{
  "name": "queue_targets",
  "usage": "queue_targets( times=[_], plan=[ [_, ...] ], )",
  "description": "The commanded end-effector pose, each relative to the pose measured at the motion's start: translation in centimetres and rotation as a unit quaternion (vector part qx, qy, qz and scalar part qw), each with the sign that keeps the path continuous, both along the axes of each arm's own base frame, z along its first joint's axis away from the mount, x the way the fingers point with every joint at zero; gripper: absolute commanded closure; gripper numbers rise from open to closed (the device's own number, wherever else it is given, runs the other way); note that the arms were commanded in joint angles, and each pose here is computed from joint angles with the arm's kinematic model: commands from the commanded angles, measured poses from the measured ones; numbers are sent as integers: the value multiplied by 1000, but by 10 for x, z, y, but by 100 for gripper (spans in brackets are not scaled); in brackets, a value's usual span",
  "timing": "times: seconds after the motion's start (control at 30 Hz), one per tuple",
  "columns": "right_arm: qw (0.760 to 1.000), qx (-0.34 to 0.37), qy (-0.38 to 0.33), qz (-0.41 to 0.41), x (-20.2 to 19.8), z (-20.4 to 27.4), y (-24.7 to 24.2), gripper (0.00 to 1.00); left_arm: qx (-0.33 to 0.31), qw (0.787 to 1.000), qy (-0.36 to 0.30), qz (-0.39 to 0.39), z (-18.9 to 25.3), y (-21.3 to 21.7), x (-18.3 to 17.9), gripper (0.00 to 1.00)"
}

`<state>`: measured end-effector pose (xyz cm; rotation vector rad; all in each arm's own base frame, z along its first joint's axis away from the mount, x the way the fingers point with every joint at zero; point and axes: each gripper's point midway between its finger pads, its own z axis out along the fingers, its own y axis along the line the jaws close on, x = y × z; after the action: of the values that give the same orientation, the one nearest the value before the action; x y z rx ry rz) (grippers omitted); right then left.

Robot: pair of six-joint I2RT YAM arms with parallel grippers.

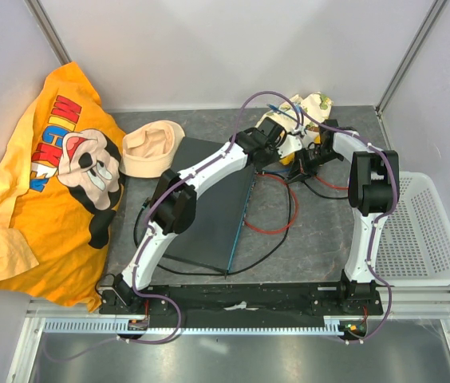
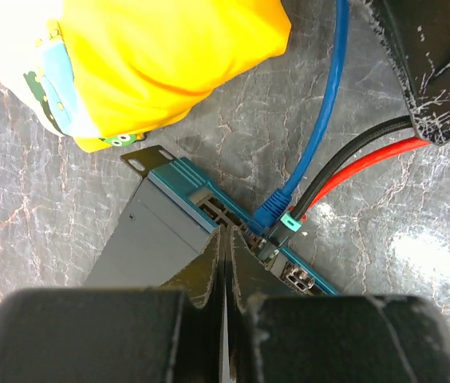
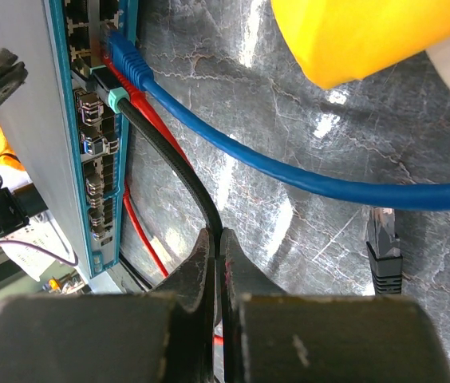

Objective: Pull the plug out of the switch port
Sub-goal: Pull the connector from the switch port.

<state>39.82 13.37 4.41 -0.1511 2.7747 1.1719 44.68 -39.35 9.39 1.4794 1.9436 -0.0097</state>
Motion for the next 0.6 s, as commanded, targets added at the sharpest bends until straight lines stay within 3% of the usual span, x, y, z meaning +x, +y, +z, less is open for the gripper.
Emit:
queue_targets(
  times=[0.0, 0.57],
  plan=[
    [999, 30, -35, 6, 17, 7, 17, 99, 5, 1000, 17, 0, -4, 2, -7, 98],
    [999, 29, -34, 8, 16, 6, 18, 99, 37, 998, 57, 4, -40, 18, -20, 98]
  ],
)
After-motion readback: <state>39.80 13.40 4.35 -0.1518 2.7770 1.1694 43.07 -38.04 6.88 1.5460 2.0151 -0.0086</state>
